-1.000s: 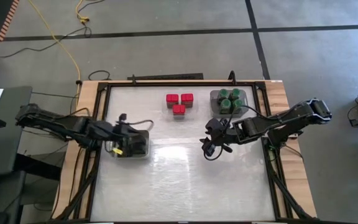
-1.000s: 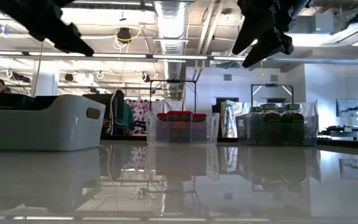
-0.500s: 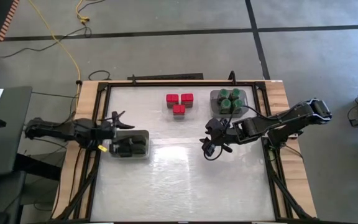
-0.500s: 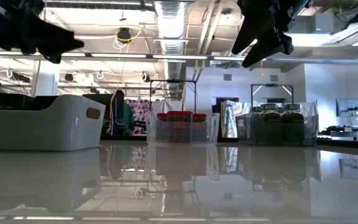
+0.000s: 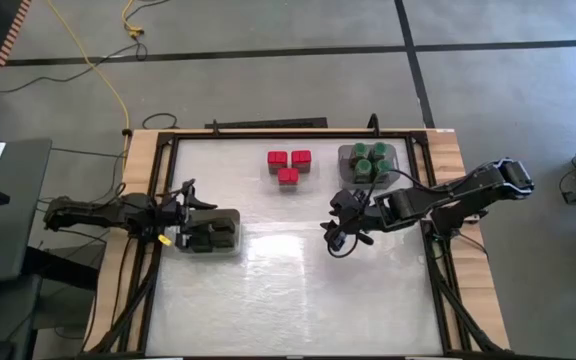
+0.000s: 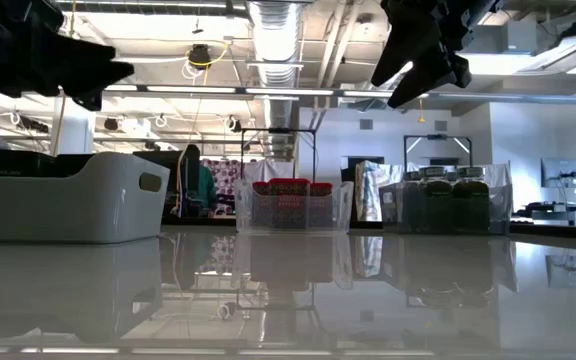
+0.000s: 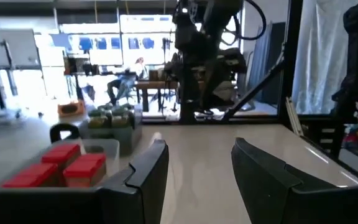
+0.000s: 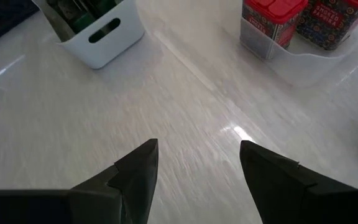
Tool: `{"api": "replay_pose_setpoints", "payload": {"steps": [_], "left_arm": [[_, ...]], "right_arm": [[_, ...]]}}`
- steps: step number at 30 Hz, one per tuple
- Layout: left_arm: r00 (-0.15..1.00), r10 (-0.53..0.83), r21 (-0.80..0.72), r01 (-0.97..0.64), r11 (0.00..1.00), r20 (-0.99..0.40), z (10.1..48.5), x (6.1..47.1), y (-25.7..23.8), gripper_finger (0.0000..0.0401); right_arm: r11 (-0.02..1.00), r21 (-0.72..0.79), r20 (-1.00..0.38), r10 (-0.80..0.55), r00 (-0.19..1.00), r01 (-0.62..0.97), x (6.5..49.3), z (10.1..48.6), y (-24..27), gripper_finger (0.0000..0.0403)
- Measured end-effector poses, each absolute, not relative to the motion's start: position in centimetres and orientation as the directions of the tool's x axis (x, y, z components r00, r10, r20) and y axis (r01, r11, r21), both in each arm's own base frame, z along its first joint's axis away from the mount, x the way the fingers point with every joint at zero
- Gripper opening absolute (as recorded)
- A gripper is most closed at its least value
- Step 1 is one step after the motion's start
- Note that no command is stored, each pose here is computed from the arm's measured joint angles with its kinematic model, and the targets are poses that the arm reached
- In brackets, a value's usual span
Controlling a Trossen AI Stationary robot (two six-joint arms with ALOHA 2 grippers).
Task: Sort spices by type
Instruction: Return to Home Position
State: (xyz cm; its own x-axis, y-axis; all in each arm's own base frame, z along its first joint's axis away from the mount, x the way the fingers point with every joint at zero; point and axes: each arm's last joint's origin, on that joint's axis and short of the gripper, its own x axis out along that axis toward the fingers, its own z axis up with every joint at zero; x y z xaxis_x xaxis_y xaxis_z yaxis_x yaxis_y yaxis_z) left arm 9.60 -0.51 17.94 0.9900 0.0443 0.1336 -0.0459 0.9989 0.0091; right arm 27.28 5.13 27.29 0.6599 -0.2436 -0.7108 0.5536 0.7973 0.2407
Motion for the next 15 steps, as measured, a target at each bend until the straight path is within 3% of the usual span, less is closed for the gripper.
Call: {"api": "replay_pose_setpoints", "payload": {"steps": [9, 15], "left_arm": [[0.996, 0.064, -0.009, -0.064, 0.998, 0.064, 17.2, 9.7, -0.5, 0.0169], [0.993, 0.095, 0.0, -0.095, 0.995, 0.064, 17.2, 9.7, -0.4, 0.0169]], "right_arm": [[0.823, 0.206, -0.714, -0.244, 0.656, 0.53, 27.2, 27.3, 5.2, 0.0255], [0.834, 0.123, -0.775, -0.258, 0.577, 0.538, 26.3, 26.3, 5.1, 0.0255]]}}
